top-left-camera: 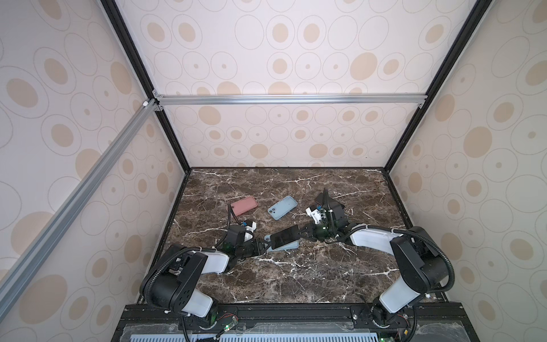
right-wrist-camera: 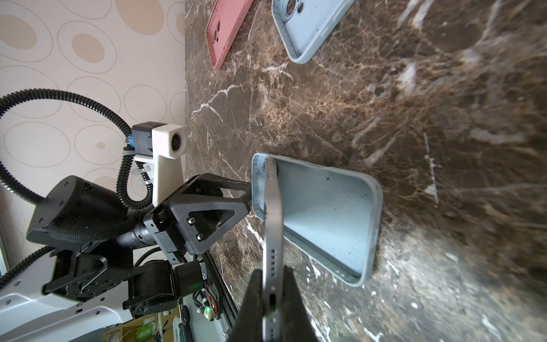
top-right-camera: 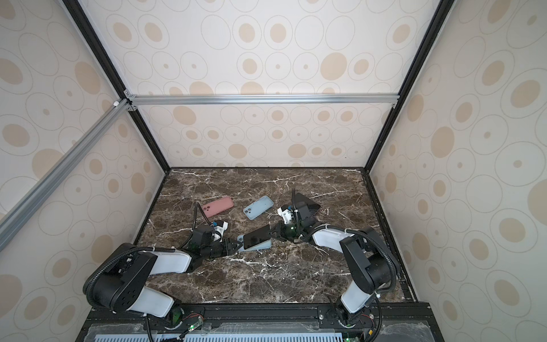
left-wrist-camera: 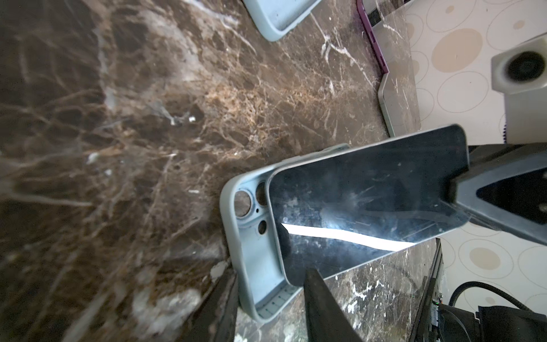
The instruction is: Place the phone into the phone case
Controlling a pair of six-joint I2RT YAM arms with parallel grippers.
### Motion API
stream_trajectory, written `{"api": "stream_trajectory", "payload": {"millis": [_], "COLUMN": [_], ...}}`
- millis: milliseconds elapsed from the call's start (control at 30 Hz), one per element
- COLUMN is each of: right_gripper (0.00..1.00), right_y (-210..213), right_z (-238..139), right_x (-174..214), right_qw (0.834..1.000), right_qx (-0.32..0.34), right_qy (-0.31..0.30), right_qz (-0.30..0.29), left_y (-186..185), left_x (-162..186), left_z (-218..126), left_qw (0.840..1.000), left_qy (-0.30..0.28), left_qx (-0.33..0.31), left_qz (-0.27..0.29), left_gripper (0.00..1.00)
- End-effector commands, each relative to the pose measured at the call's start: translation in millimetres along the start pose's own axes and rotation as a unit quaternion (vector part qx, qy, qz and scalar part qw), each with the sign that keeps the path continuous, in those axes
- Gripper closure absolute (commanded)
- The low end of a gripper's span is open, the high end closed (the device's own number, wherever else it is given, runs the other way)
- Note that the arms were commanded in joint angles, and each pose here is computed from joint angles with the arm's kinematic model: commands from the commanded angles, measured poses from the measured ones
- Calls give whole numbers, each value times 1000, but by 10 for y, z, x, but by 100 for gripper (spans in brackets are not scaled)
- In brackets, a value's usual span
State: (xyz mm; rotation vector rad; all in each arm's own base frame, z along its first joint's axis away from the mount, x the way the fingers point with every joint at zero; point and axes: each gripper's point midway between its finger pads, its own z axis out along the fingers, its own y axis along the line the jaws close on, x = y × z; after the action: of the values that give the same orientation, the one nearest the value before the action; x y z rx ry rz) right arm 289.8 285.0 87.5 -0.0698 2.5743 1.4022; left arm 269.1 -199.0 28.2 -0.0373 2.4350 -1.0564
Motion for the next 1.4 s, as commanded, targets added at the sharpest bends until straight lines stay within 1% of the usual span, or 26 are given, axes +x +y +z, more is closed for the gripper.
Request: {"api": "stream_trajectory", "payload": {"millis": [0,600,900,1167,1267,1367], "right_gripper": [100,100,96,92,90,88], "right_y": [59,-31,-59,-131,-146,-150], "right_z": [74,271,340,386,402,414], "right_x": [-18,-22,12,25,18,22], "right_qw": [1000,999,999,999,999,999], "right_qx": [-11,-15,-9,14,23,32], "right_qy": [5,23,31,36,37,39], "right_qz": [0,19,19,19,16,12], "left_y": [39,2,-8,-5,-2,2], "left_x": [44,33,61,66,73,74], "left_z": [35,74,77,65,62,55], "left_qw": [1000,1000,1000,1000,1000,1000], "left_qy": [10,12,15,14,15,13], "left_qx": [-11,0,6,6,5,5], "left_qz": [-5,-3,-4,-2,-2,-2], "left_gripper": [62,63,65,66,68,68]}}
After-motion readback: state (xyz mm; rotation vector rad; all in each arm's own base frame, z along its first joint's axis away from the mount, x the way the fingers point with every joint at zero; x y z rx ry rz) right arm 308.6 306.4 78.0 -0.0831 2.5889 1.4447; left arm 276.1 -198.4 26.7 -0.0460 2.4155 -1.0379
